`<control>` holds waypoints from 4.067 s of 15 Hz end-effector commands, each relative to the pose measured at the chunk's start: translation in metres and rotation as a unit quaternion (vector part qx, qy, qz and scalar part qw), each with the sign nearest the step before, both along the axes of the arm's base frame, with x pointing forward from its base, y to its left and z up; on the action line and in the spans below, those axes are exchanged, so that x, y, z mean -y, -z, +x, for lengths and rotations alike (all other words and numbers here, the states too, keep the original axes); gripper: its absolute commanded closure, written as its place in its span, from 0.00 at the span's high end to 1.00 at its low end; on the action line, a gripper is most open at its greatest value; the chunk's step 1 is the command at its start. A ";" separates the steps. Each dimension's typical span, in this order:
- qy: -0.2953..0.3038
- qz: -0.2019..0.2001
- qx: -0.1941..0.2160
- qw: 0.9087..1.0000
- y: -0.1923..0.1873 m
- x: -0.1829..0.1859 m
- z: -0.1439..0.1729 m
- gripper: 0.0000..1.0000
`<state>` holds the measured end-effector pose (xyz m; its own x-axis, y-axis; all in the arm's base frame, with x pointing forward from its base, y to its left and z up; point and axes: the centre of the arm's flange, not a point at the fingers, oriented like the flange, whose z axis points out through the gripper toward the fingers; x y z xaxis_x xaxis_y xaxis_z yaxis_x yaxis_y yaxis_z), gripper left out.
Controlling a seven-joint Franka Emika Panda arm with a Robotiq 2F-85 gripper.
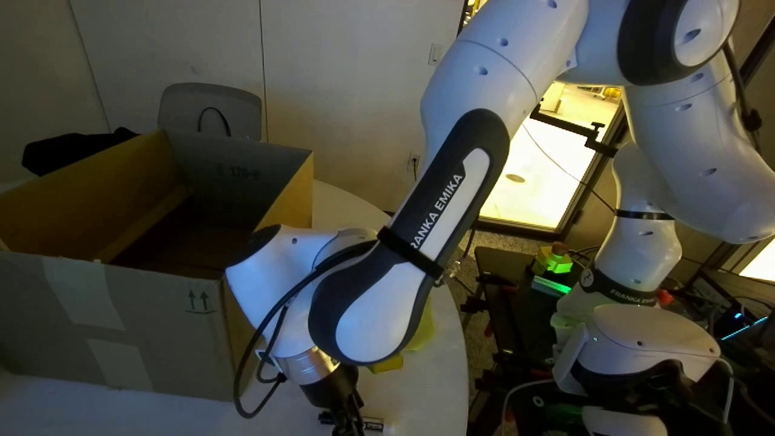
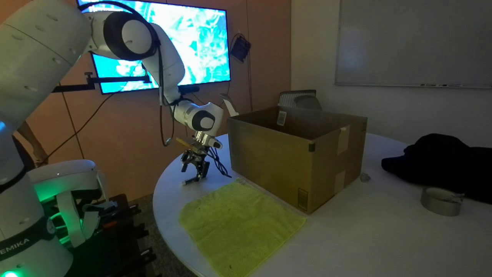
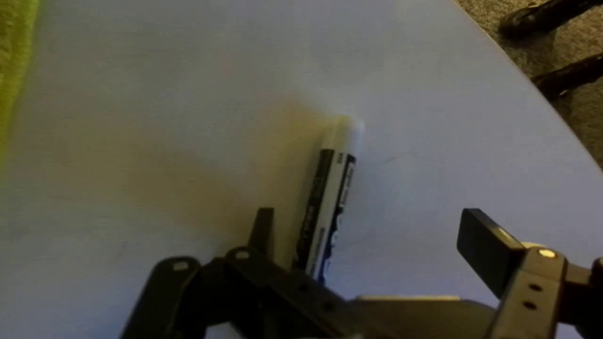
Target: Put the marker on the towel then fold it and put it inside the box
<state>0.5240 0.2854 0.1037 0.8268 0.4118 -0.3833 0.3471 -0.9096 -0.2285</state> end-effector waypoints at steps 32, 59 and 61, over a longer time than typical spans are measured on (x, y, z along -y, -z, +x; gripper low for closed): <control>0.104 -0.076 0.075 0.989 -0.045 0.107 0.024 0.00; 0.305 -0.257 0.089 0.913 -0.023 0.256 0.001 0.63; 0.303 -0.261 0.096 0.911 -0.028 0.250 0.002 0.78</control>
<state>0.5320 0.0260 0.1184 0.9026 -0.3390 -0.2655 -0.2656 -0.9236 0.2763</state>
